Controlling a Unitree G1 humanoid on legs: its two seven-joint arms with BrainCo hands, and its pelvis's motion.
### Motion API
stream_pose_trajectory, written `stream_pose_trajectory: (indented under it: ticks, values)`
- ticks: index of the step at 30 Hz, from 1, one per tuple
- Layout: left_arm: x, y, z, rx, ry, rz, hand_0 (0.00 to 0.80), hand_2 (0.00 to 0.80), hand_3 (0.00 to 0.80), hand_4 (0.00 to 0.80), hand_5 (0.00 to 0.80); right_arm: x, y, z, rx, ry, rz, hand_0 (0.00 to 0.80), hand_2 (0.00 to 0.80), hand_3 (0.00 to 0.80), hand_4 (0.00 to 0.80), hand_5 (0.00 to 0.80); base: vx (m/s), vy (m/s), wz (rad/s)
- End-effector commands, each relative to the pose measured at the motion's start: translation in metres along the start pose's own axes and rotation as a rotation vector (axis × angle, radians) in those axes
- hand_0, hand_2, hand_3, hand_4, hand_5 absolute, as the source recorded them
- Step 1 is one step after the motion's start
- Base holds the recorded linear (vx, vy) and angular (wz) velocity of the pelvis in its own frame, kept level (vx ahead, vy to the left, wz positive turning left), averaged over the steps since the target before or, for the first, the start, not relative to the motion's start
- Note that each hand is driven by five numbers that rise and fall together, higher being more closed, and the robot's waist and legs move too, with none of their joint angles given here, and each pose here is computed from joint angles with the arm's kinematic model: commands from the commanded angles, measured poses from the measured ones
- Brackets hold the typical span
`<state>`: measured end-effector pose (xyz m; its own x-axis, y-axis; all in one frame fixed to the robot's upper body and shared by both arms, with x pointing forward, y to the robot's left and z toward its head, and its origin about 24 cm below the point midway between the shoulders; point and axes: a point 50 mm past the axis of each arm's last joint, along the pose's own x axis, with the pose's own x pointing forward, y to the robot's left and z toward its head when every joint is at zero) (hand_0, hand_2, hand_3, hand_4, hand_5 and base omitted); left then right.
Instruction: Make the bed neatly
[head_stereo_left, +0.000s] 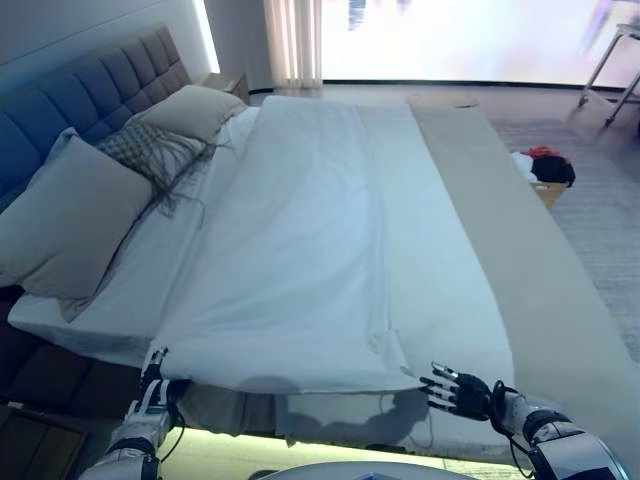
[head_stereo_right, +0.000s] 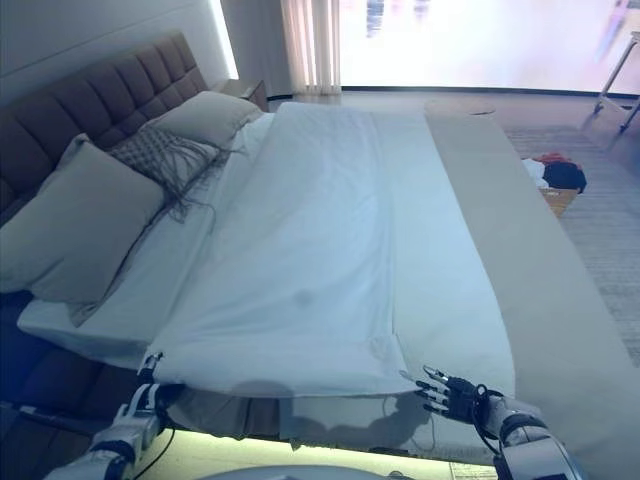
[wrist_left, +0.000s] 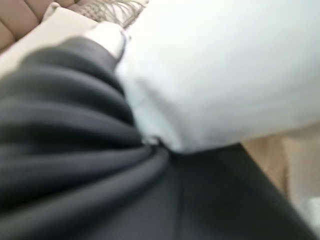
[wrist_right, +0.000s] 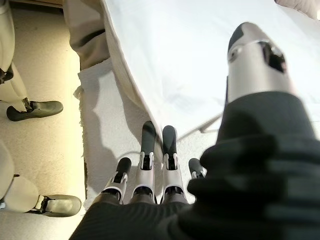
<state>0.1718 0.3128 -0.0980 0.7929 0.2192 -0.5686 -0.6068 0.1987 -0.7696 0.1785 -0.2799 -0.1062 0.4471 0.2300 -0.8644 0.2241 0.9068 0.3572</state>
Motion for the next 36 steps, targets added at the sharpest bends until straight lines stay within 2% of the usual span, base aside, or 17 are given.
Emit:
stream_pose_trajectory:
  ticks: [1, 10, 21, 25, 32, 36]
  values:
    - [-0.027, -0.013, 0.108, 0.073, -0.322, -0.037, 0.8, 0.8, 0.8, 0.8, 0.8, 0.0, 0.001, 0.015, 0.052, -0.067, -0.014, 0.0, 0.0, 0.0, 0.0, 0.0, -0.016, 0.025, 0.06]
    - [-0.042, -0.046, 0.158, 0.11, -0.44, -0.11, 0.8, 0.8, 0.8, 0.8, 0.8, -0.001, -0.001, 0.018, 0.1, -0.096, -0.048, 0.0, 0.0, 0.0, 0.0, 0.0, -0.032, 0.05, 0.05]
    - [-0.032, -0.062, 0.151, 0.104, -0.372, -0.168, 0.8, 0.8, 0.8, 0.8, 0.8, -0.011, -0.014, 0.029, 0.256, -0.184, -0.147, 0.0, 0.0, 0.0, 0.0, 0.0, -0.112, 0.172, 0.09]
    - [-0.037, -0.057, 0.157, 0.091, -0.402, -0.133, 0.8, 0.8, 0.8, 0.8, 0.8, -0.009, -0.011, 0.03, 0.246, -0.185, -0.129, 0.0, 0.0, 0.0, 0.0, 0.0, -0.139, 0.225, -0.01]
    - [-0.029, -0.074, 0.158, 0.099, -0.444, -0.14, 0.8, 0.8, 0.8, 0.8, 0.8, -0.019, -0.025, 0.026, 0.233, -0.166, -0.125, 0.0, 0.0, 0.0, 0.0, 0.0, -0.079, 0.032, 0.18]
    - [-0.033, -0.058, 0.156, 0.063, -0.452, -0.082, 0.8, 0.8, 0.8, 0.8, 0.8, -0.022, -0.03, 0.025, 0.22, -0.158, -0.141, 0.0, 0.0, 0.0, 0.0, 0.0, -0.037, -0.002, 0.2]
